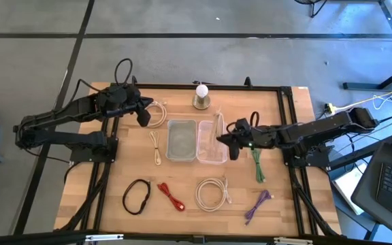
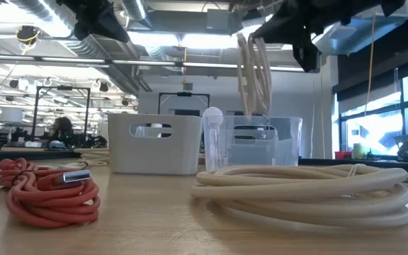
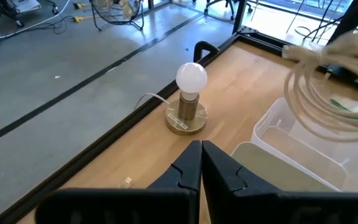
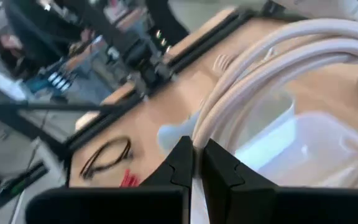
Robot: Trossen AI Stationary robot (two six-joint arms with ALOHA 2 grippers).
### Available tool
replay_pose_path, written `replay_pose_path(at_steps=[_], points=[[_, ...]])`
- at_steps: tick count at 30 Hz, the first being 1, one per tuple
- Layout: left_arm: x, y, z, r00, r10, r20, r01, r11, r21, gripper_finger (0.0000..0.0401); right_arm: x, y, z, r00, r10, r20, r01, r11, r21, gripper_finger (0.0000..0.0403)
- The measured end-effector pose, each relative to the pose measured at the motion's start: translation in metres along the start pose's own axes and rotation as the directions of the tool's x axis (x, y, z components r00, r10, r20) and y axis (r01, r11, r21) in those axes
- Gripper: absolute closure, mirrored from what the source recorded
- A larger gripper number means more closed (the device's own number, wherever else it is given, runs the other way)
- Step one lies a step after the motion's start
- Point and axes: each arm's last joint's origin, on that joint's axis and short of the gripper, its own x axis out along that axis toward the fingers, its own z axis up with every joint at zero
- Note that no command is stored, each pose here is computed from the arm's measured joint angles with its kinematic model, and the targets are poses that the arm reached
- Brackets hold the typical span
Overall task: Pick and place USB-C Cables
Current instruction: Put the top right white usb cable into the transparent bin
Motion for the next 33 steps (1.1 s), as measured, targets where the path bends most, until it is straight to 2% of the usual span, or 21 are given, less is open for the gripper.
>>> replay_pose_path(at_steps=[3, 6, 9, 12, 14, 16, 19, 23, 25, 27, 33], points=[[0.000, 0.000, 0.000, 1.000, 0.005, 0.001, -0.005, 1.000, 0.000, 0.0397, 0.001, 0.006, 0.010, 0.998, -0.061, 0.013, 0.062, 0.997, -0.041, 0.0388], [0.000, 0.000, 0.000, 1.000, 0.004, 0.002, -0.004, 1.000, 0.000, 0.0397, 0.005, 0.012, 0.016, 0.982, -0.183, -0.050, 0.173, 0.972, -0.159, 0.0388], [0.000, 0.000, 0.000, 1.000, 0.007, 0.003, -0.007, 1.000, 0.000, 0.0397, 0.012, 0.019, 0.022, 0.947, -0.290, -0.139, 0.232, 0.915, -0.330, 0.0388], [0.002, 0.000, 0.000, 1.000, 0.020, 0.001, -0.020, 1.000, 0.001, 0.0397, 0.023, 0.027, 0.024, 0.895, -0.383, -0.228, 0.236, 0.842, -0.485, 0.0388], [0.003, 0.000, 0.000, 1.000, 0.023, 0.001, -0.023, 1.000, 0.001, 0.0397, 0.031, 0.034, 0.027, 0.864, -0.422, -0.275, 0.222, 0.809, -0.543, 0.0388], [0.005, -0.001, 0.001, 1.000, 0.024, -0.003, -0.024, 1.000, 0.003, 0.0397, 0.038, 0.040, 0.029, 0.828, -0.454, -0.329, 0.209, 0.794, -0.571, 0.0388], [0.008, -0.002, 0.000, 1.000, 0.026, -0.013, -0.026, 1.000, 0.006, 0.0397, 0.051, 0.050, 0.032, 0.791, -0.468, -0.394, 0.189, 0.799, -0.570, 0.0388], [0.012, -0.003, -0.001, 0.999, 0.031, -0.028, -0.030, 0.999, 0.013, 0.0397, 0.064, 0.067, 0.041, 0.792, -0.433, -0.429, 0.152, 0.822, -0.548, 0.0388], [0.015, -0.004, -0.001, 0.999, 0.033, -0.039, -0.032, 0.999, 0.016, 0.0397, 0.067, 0.070, 0.043, 0.786, -0.441, -0.433, 0.155, 0.818, -0.553, 0.0388], [0.017, -0.005, -0.002, 0.998, 0.035, -0.048, -0.034, 0.999, 0.021, 0.0397, 0.070, 0.068, 0.044, 0.768, -0.473, -0.432, 0.180, 0.806, -0.564, 0.0388], [0.020, -0.006, -0.003, 0.998, 0.018, -0.066, -0.017, 1.000, 0.026, 0.0397, 0.070, 0.044, 0.038, 0.660, -0.586, -0.470, 0.303, 0.780, -0.548, 0.0388]])
